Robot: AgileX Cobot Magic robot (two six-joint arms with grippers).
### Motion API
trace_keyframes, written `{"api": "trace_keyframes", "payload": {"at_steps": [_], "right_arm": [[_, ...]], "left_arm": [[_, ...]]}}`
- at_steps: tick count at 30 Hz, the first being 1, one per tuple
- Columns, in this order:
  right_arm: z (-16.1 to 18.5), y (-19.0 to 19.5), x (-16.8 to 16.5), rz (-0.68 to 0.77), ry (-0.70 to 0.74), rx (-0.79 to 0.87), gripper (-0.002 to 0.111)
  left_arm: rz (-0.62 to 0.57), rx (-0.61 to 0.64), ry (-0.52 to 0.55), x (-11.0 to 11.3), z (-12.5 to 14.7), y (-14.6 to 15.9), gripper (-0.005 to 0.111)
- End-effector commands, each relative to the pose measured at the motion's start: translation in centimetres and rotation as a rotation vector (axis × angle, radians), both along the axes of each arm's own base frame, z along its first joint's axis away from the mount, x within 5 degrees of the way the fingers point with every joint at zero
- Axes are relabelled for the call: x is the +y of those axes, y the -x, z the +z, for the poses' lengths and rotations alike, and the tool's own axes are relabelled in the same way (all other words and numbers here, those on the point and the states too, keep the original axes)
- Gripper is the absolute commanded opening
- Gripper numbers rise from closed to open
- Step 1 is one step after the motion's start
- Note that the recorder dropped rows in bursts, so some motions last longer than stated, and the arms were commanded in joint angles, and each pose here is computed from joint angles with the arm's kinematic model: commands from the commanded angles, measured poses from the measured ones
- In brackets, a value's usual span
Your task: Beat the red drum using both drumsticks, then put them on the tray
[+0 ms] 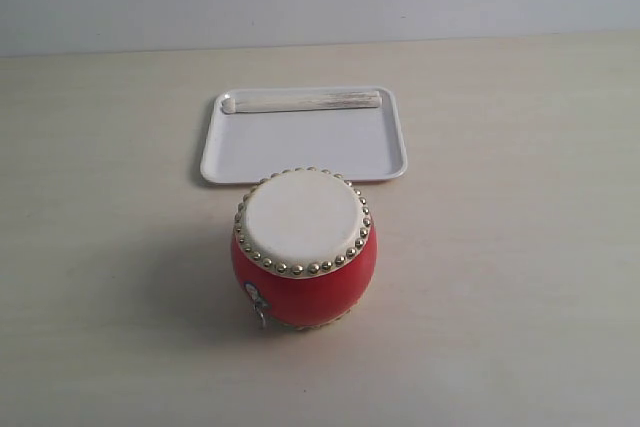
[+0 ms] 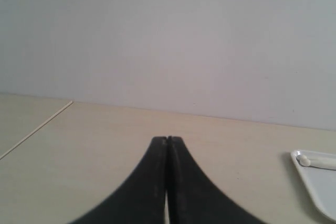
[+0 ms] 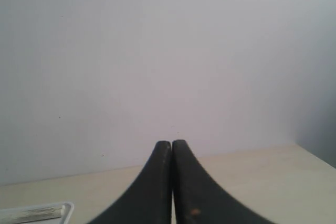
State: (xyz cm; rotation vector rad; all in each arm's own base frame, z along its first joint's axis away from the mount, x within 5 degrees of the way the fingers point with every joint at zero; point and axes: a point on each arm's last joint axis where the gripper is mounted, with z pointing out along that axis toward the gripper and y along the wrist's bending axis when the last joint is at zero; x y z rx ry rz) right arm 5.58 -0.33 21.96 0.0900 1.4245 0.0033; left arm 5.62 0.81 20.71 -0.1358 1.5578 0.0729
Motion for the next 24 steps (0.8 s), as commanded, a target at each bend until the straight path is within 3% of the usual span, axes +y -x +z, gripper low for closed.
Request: {"api": "trace_keyframes", "payload": {"at_steps": [1, 5, 12, 24], "right_arm": [[-0.1, 0.0, 0.0, -0.003, -0.018, -0.001, 0.0], [-0.9, 0.0, -0.1, -0.003, -0.068, 0.081, 0.0], [-1.7, -0.1, 0.0, -0.004, 0.004, 0.178, 0.0], [-1.7, -0.1, 0.0, -0.005, 0.006, 0.179, 0.0]], "left_arm": [[0.002, -0.007, 0.002, 0.0, -0.1, 0.0, 0.0], [0.002, -0.007, 0.002, 0.0, -0.1, 0.0, 0.0], [0.002, -0.007, 0.002, 0.0, -0.1, 0.0, 0.0], [0.002, -0.007, 0.002, 0.0, -0.1, 0.0, 0.0]]}}
